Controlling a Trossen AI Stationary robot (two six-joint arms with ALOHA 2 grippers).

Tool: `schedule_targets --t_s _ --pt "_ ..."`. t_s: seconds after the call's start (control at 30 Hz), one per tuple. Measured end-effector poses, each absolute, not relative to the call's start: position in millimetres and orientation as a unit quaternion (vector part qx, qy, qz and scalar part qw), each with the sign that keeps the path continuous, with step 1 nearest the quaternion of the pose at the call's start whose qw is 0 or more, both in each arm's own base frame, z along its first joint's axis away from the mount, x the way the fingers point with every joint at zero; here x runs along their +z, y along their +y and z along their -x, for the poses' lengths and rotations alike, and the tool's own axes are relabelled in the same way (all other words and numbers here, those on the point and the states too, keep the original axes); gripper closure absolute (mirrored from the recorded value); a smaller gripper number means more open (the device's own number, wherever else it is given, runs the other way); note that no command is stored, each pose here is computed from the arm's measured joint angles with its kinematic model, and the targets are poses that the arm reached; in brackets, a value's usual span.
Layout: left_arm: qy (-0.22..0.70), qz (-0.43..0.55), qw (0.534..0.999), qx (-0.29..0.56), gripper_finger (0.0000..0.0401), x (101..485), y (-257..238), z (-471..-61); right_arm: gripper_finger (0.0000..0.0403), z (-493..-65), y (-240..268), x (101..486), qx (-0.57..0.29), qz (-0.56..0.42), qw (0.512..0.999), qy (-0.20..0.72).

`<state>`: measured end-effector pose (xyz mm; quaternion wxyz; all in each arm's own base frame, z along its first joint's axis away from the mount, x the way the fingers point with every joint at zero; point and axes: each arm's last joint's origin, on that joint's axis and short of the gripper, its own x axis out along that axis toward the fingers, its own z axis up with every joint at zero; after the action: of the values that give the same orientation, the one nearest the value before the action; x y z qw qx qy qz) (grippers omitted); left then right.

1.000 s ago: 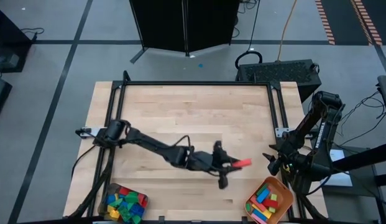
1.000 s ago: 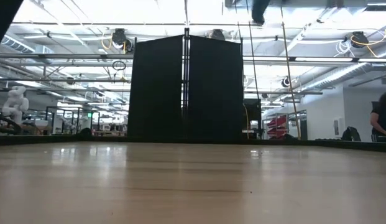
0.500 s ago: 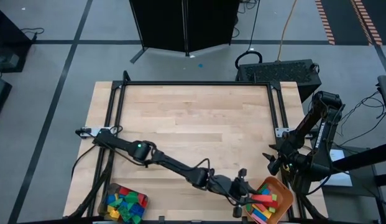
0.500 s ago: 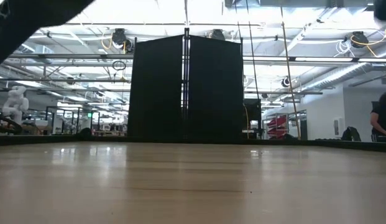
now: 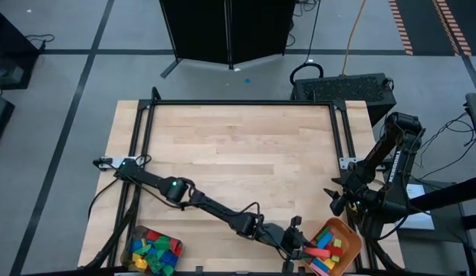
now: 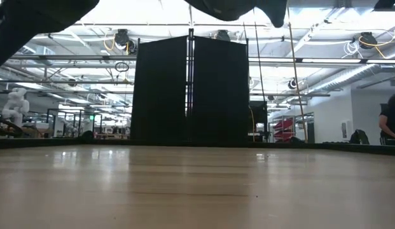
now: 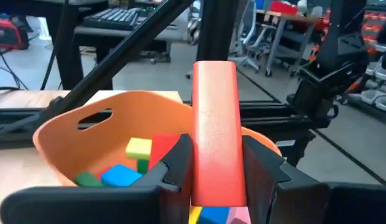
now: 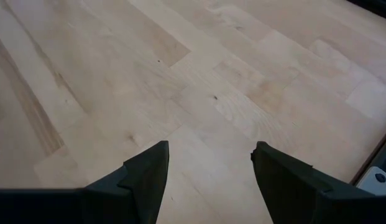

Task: Sort blocks by size
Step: Put the red rectangular block into the orange bin, then return to Home Position

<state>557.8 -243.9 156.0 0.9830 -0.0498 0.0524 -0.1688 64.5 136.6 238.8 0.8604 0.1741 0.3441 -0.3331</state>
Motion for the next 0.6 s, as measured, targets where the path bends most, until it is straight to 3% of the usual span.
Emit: schedule_targets --t_s 0.1,0.4,0.6 --pt "0.048 0.05 0.983 -0.172 0.0304 152.1 -247.6 -557.0 0.0179 -64.5 136.6 238.8 -0.332 -0.173 0.861 0.345" --pt "-0.002 0.052 0.981 -0.189 0.021 160.0 -243.9 -559.1 0.0179 -64.5 136.6 238.9 -0.332 -0.171 0.861 0.345" --pt "0.013 0.092 0.979 -0.183 0.0195 164.0 -234.8 -562.3 0.0179 -65.3 136.6 239.5 -0.327 -0.174 0.869 0.329"
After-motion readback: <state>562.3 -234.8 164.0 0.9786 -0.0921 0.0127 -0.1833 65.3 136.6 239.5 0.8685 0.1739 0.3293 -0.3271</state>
